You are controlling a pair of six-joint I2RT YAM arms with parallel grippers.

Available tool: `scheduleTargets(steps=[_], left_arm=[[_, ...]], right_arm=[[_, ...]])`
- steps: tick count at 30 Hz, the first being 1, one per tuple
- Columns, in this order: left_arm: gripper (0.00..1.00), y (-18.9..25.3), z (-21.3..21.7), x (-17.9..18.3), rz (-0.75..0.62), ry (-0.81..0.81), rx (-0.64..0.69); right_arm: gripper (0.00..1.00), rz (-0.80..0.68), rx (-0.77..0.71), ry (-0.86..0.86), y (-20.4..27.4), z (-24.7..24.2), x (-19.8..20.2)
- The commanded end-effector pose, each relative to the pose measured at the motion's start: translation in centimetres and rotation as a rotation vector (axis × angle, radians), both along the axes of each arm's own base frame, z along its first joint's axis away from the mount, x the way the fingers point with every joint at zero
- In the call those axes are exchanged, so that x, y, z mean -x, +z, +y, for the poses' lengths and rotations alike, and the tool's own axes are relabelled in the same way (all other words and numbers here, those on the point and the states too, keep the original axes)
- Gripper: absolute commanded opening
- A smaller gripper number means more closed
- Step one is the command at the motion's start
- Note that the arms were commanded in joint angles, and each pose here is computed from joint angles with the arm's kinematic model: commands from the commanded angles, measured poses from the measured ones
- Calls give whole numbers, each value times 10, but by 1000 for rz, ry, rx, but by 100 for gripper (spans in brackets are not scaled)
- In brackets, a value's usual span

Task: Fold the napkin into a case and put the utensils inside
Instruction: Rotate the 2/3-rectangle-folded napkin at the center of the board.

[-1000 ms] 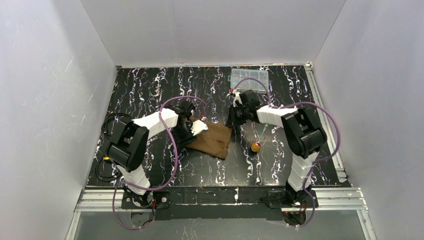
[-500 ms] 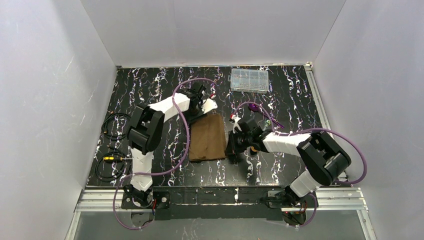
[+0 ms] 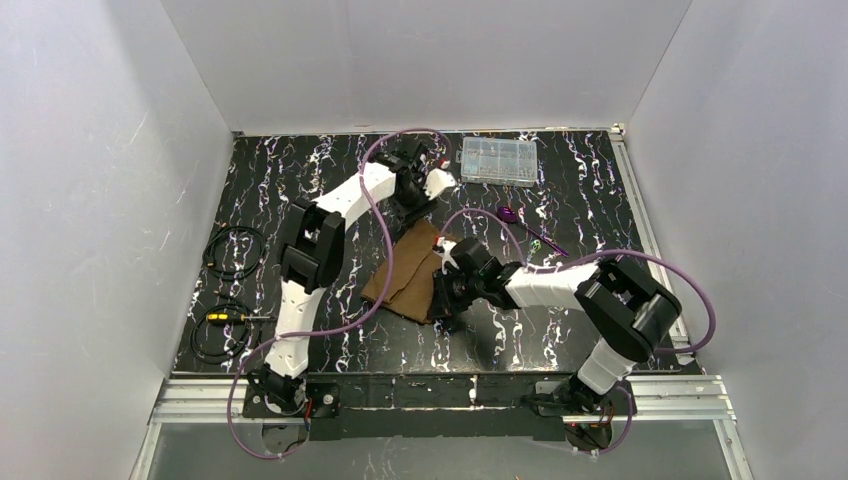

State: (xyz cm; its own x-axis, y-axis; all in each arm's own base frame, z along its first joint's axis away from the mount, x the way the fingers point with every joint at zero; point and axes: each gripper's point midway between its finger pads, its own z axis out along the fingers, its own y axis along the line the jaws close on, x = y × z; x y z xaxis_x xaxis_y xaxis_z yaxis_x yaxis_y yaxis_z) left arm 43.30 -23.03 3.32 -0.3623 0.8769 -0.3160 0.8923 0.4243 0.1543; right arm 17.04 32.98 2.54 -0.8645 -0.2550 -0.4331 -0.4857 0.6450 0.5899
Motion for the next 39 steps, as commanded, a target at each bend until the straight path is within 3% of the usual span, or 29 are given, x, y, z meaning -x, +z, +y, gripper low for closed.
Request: scheduleTargets(steps=[1,5,10,15,20,32,39], left_arm=[[48,48,-12,17,99,13,133],[50,67,5,35,129,40,165],[51,72,42,59,171,140,127],[51,72,48,126,331,171,204],[50,62,45,184,409,126,196],[45,20,30,215,443,20,97],[29,-4,44,228,452,-35,10]], right_arm=[[20,-83,14,23,33,-9,-17],[25,-131,-47,9,65,-25,-31],[26,-188,-54,-23,77,-31,-81],[21,-248,-77,-54,81,-4,-162],[17,-209,-45,-55,53,13,-208],[11,-131,39,-163,-1,-28,-180],[9,-103,60,-246,-8,-52,-159]])
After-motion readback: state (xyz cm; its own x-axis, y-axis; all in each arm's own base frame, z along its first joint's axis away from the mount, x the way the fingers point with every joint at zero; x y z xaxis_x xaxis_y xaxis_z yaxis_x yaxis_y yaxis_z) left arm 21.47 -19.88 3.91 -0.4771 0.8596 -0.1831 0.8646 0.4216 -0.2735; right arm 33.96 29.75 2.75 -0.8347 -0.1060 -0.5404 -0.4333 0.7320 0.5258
